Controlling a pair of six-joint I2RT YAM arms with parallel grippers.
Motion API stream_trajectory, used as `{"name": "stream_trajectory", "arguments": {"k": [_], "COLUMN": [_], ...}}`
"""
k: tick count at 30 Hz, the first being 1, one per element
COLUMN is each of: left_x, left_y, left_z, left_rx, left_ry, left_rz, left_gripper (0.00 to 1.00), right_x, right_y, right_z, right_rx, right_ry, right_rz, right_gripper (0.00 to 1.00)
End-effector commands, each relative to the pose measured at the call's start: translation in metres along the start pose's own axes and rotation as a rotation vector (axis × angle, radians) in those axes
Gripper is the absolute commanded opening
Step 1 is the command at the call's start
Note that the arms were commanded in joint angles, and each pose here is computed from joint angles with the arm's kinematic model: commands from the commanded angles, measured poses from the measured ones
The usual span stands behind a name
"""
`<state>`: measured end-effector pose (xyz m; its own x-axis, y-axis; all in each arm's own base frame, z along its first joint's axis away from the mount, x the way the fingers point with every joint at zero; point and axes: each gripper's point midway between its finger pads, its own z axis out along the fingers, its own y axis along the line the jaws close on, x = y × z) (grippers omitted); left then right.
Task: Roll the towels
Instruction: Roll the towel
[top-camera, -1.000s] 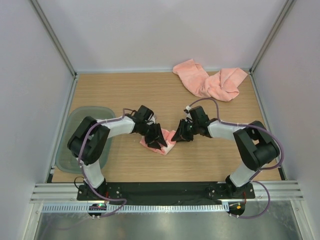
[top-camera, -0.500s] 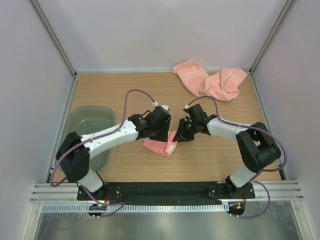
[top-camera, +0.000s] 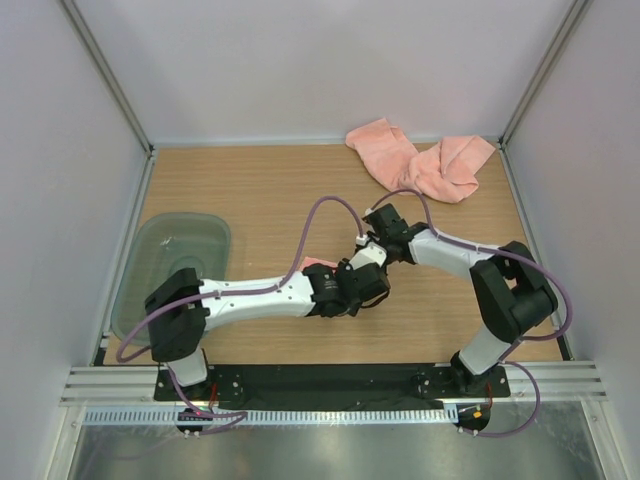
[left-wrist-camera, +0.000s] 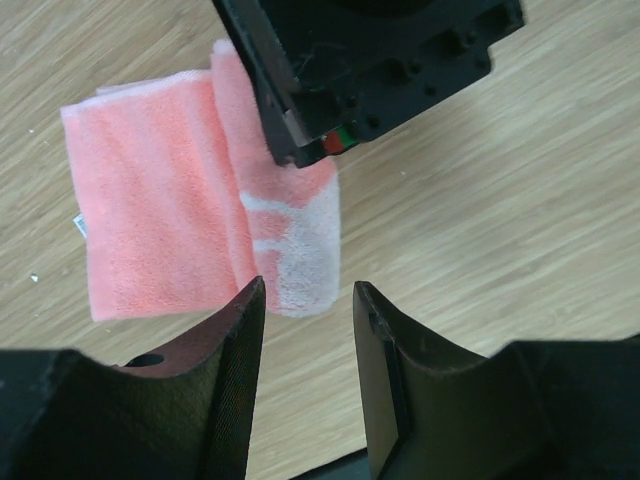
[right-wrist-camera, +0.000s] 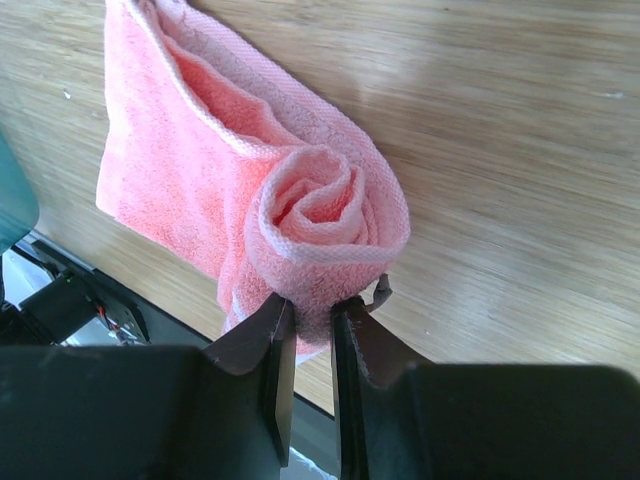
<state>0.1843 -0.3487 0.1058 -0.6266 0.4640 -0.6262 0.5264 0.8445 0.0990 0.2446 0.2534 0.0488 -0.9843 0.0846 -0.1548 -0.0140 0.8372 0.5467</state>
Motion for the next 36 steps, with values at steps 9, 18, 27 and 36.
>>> {"name": "stream_trajectory", "arguments": {"k": [9,18,27,36], "left_x": [0.011,0.009,0.035,0.056], "left_y": [0.0,-0.011,-0.01,-0.013], "left_z": [0.016,0.001,0.023,0.038], "left_rx": [-0.074,-0.012,-0.04,-0.038], "left_ry": [-0.016,-0.086,-0.029,0.016], "left_rz": [0.057,0.035,0.059,0.066], "left_gripper": [0.4,0.44,0.47,0.46], "right_x": [0.002,0.002,-0.001,0.0], "right_y": [0.008,0.004,0.008,0.008], "right_z": [-0.001,0.005,0.002,0.003], "right_rx": [0.005,0.027,0.025,0.022], "right_ry": [0.015,0.031,0.032,0.04], "right_rz": [-0.02,-0.002,-0.005,0.001], "right_gripper": [0.1,0.1,0.1,0.09]}}
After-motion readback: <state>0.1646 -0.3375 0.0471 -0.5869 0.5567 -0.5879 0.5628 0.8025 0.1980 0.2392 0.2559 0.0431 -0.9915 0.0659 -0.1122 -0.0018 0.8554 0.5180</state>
